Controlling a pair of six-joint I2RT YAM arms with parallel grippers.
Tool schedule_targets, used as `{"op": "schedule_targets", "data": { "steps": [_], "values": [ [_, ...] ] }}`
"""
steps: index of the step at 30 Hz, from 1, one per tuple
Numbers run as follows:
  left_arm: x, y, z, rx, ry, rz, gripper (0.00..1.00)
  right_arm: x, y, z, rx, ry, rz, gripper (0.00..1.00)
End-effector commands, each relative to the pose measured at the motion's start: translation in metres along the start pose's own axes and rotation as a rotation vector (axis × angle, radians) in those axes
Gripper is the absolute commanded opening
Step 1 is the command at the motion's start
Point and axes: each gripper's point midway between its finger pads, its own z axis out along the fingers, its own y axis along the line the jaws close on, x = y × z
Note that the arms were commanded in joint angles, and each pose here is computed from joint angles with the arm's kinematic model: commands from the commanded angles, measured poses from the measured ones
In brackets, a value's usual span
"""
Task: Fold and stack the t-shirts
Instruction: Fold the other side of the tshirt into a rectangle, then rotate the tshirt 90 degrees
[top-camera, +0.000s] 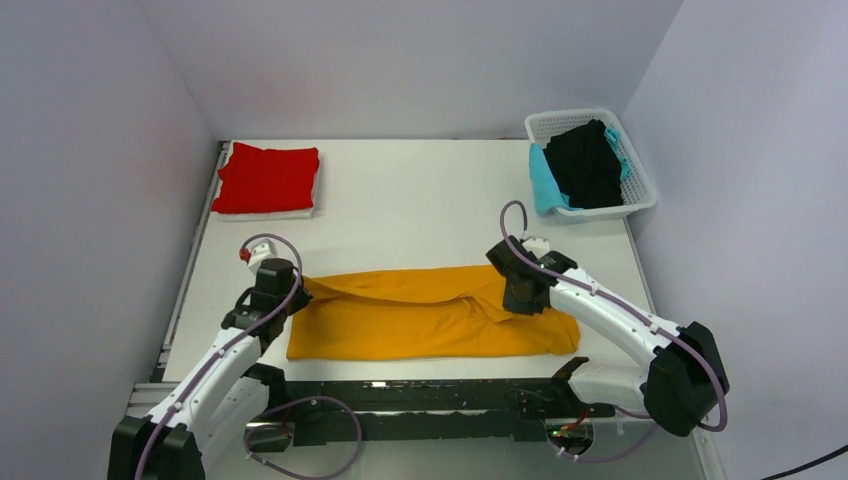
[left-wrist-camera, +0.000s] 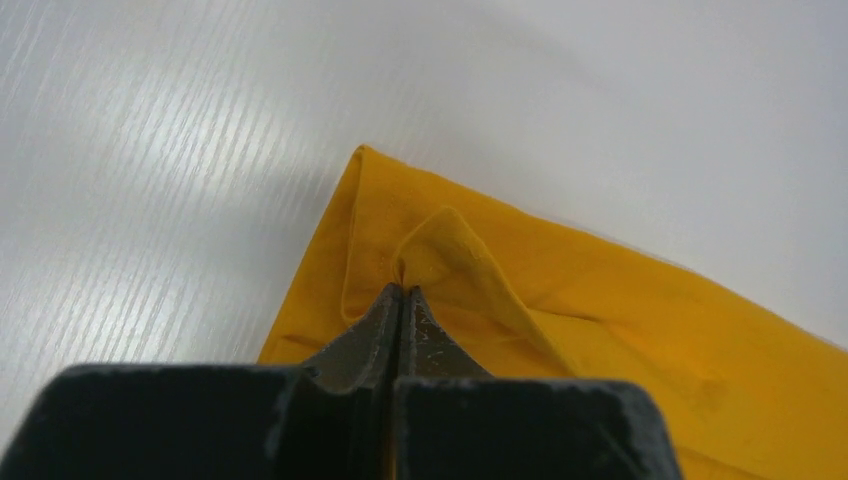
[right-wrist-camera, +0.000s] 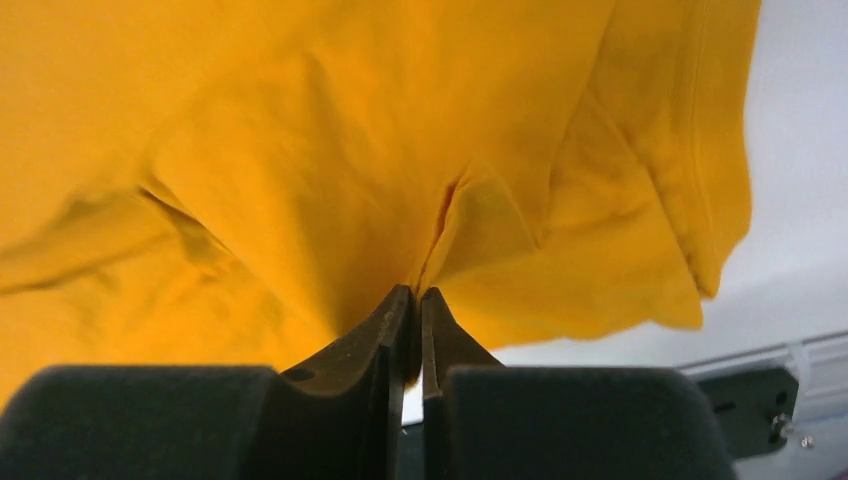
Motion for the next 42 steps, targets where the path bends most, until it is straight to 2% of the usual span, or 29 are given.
{"op": "schedule_targets", "data": {
  "steps": [1, 2, 3, 4, 5, 7, 8, 9, 11, 12, 15, 18, 20, 22, 24, 27, 29, 34, 38, 42],
  "values": [
    [0.001, 0.016, -0.004, -0.086, -0.009, -0.054, 0.08, 0.047, -0.018, -0.004, 0.019, 0.136, 0.024, 0.14],
    [0.001, 0.021, -0.005, -0.108, -0.014, -0.06, 0.1, 0.055, -0.018, -0.005, -0.003, 0.158, 0.014, 0.21],
    [0.001, 0.025, -0.007, -0.134, -0.016, -0.067, 0.16, 0.063, -0.016, -0.007, -0.038, 0.181, -0.01, 0.33],
    [-0.001, 0.029, -0.009, -0.157, -0.019, -0.069, 0.29, 0.068, -0.017, -0.01, -0.057, 0.197, -0.026, 0.44],
    [-0.003, 0.031, -0.012, -0.181, -0.018, -0.08, 0.4, 0.071, -0.02, -0.013, -0.063, 0.203, -0.037, 0.51],
    [-0.006, 0.04, -0.021, -0.243, -0.017, -0.105, 0.41, 0.066, -0.029, -0.021, -0.047, 0.173, -0.035, 0.6],
    [-0.01, 0.044, -0.026, -0.278, -0.029, -0.124, 0.43, 0.061, -0.03, -0.025, -0.053, 0.147, -0.034, 0.68],
    [-0.016, 0.049, -0.032, -0.313, -0.052, -0.143, 0.52, 0.053, -0.03, -0.031, -0.066, 0.112, -0.034, 0.78],
    [-0.032, 0.05, -0.045, -0.333, -0.102, -0.154, 0.86, 0.032, -0.026, -0.044, -0.107, 0.026, -0.037, 0.97],
    [-0.041, 0.046, -0.05, -0.323, -0.12, -0.156, 0.98, 0.022, -0.024, -0.052, -0.133, -0.015, -0.038, 1.0],
    [-0.059, 0.011, -0.06, -0.165, -0.121, -0.128, 0.99, -0.005, -0.009, -0.07, -0.233, -0.133, -0.011, 1.0],
    [-0.066, -0.053, -0.058, 0.154, -0.088, -0.059, 0.99, -0.015, 0.02, -0.071, -0.376, -0.189, 0.008, 1.0],
    [-0.054, -0.093, -0.055, 0.36, -0.015, -0.002, 0.99, -0.021, 0.035, -0.064, -0.42, -0.211, 0.057, 1.0],
    [-0.033, -0.112, -0.046, 0.445, 0.094, 0.023, 0.99, -0.021, 0.038, -0.047, -0.386, -0.202, 0.114, 1.0],
    [-0.01, -0.118, -0.035, 0.457, 0.203, 0.068, 0.99, -0.013, 0.038, -0.027, -0.336, -0.162, 0.16, 1.0],
    [0.02, -0.106, -0.012, 0.382, 0.32, 0.108, 0.99, 0.006, 0.042, 0.004, -0.312, -0.066, 0.169, 1.0],
    [0.038, -0.09, 0.001, 0.319, 0.371, 0.119, 0.99, 0.019, 0.042, 0.024, -0.308, -0.001, 0.18, 1.0],
    [0.073, -0.053, 0.016, 0.194, 0.446, 0.112, 1.0, 0.026, 0.023, 0.065, -0.21, 0.056, 0.249, 1.0],
    [0.094, -0.033, 0.015, 0.141, 0.484, 0.078, 0.99, -0.006, 0.037, 0.085, -0.252, -0.005, 0.323, 1.0],
    [0.103, -0.043, 0.008, 0.205, 0.503, 0.012, 0.99, -0.062, 0.062, 0.105, -0.289, -0.086, 0.383, 1.0]
  ]
}}
